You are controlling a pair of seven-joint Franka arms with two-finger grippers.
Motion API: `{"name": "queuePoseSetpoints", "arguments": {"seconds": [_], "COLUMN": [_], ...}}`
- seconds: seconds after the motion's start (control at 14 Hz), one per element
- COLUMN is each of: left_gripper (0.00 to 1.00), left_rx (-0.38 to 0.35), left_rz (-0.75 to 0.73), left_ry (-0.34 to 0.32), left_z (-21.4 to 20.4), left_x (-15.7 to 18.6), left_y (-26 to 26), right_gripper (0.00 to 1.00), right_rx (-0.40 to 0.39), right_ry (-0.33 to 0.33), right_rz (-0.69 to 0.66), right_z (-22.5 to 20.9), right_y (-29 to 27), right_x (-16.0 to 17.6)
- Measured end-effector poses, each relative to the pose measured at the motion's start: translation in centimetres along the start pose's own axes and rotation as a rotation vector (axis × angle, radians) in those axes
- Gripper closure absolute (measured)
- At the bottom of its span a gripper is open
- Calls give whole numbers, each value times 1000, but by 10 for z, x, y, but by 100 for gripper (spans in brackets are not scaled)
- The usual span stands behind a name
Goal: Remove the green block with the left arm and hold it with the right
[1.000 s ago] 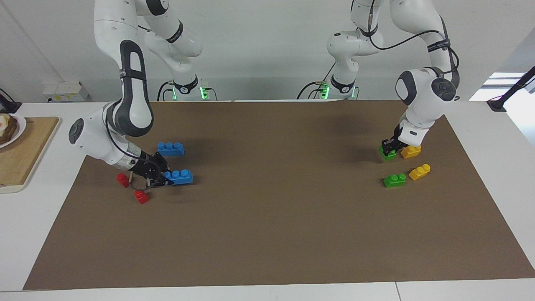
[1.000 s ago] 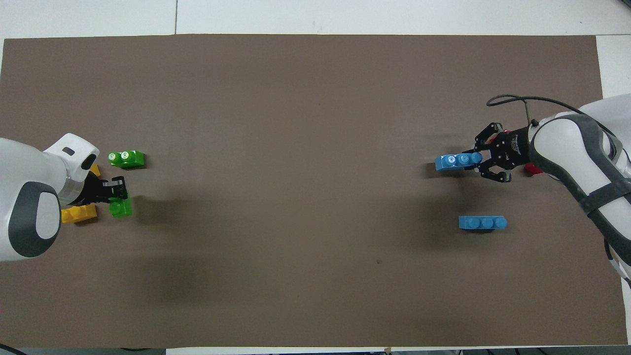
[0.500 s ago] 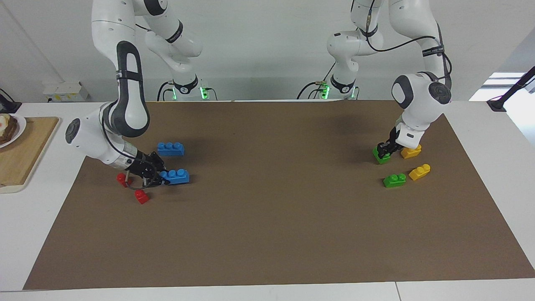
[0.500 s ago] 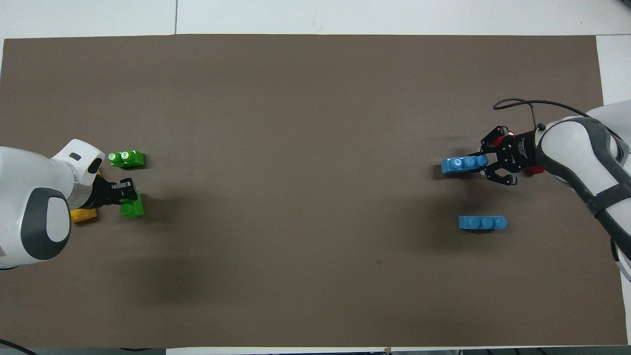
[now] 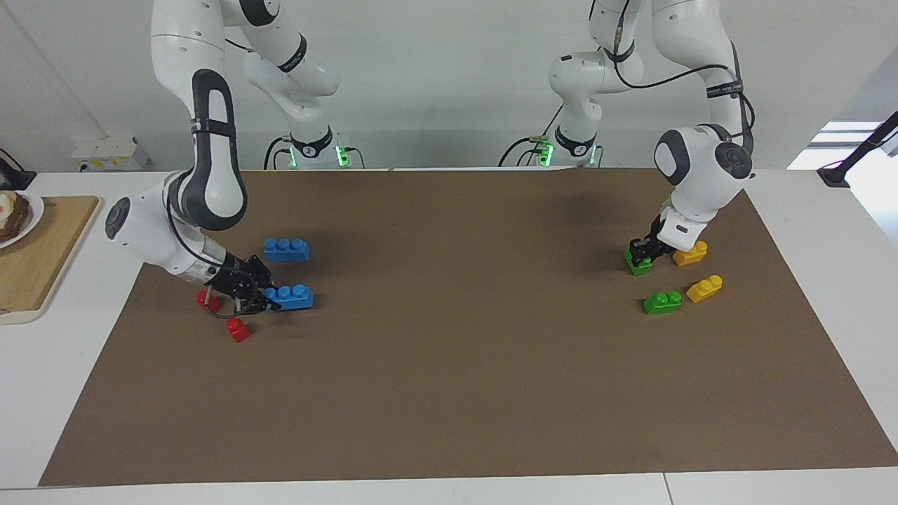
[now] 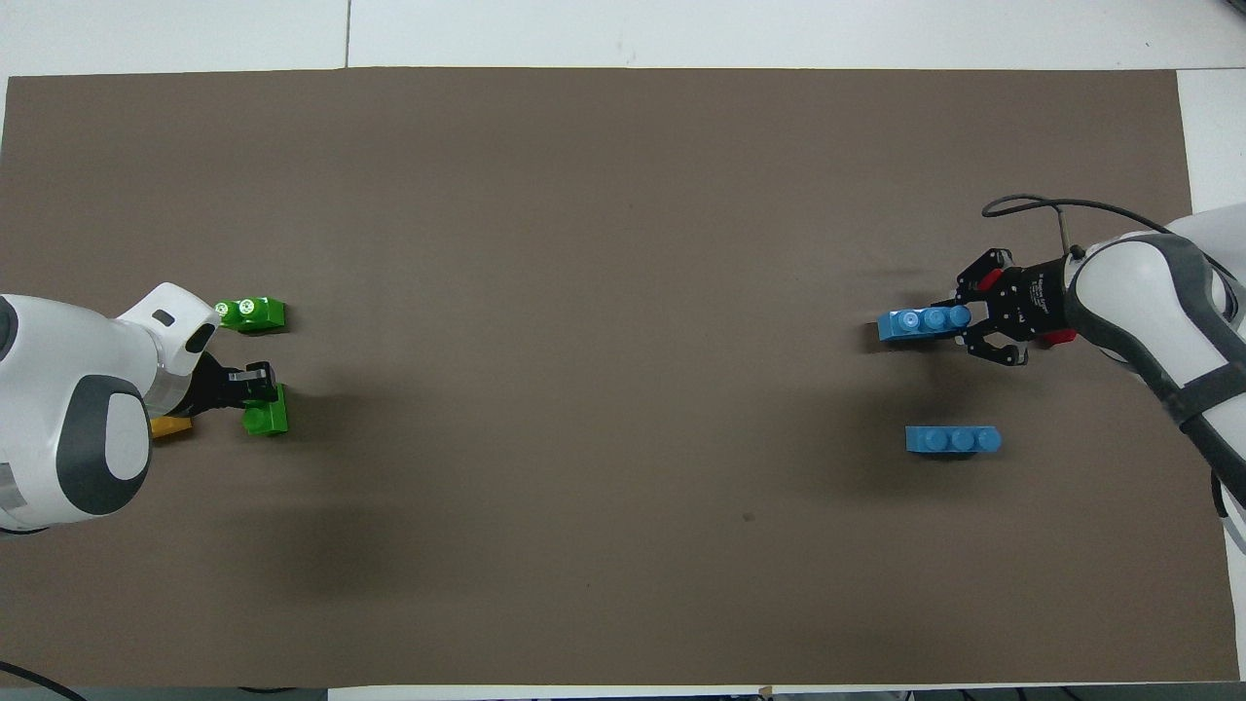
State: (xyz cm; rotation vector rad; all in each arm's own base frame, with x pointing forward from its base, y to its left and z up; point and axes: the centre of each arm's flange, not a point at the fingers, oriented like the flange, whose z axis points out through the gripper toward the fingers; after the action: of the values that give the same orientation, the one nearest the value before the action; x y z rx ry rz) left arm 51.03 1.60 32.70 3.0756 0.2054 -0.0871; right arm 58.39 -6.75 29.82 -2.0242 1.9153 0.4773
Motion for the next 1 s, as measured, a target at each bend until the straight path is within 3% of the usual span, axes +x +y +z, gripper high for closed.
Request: {"name": "queuePoseSetpoints", "arguments": {"seconds": [0.21, 0.5, 0.57, 0.64, 1.0], "left_gripper": [60, 22, 7, 0, 0], "left_rx": [0, -1, -2, -4, -13], "left_rz": [4, 6, 7, 9, 24], "left_ry": [0, 2, 2, -6, -40], "left_z": [0, -2, -7, -17, -102], "left_x": [0, 1, 3, 6, 24], "left_y": [1, 2, 2, 4, 13], "right_gripper": [66, 66, 66, 66, 66], "right_rx": [9, 9, 12, 14, 19], "right_ry": [10, 16, 18, 21, 27], "right_rz": [5, 5, 3, 1, -1], "right_z": [5, 11, 12, 12, 14], "right_y": [2, 5, 5, 5, 8], "right_x": [2, 2, 0, -1, 0]}}
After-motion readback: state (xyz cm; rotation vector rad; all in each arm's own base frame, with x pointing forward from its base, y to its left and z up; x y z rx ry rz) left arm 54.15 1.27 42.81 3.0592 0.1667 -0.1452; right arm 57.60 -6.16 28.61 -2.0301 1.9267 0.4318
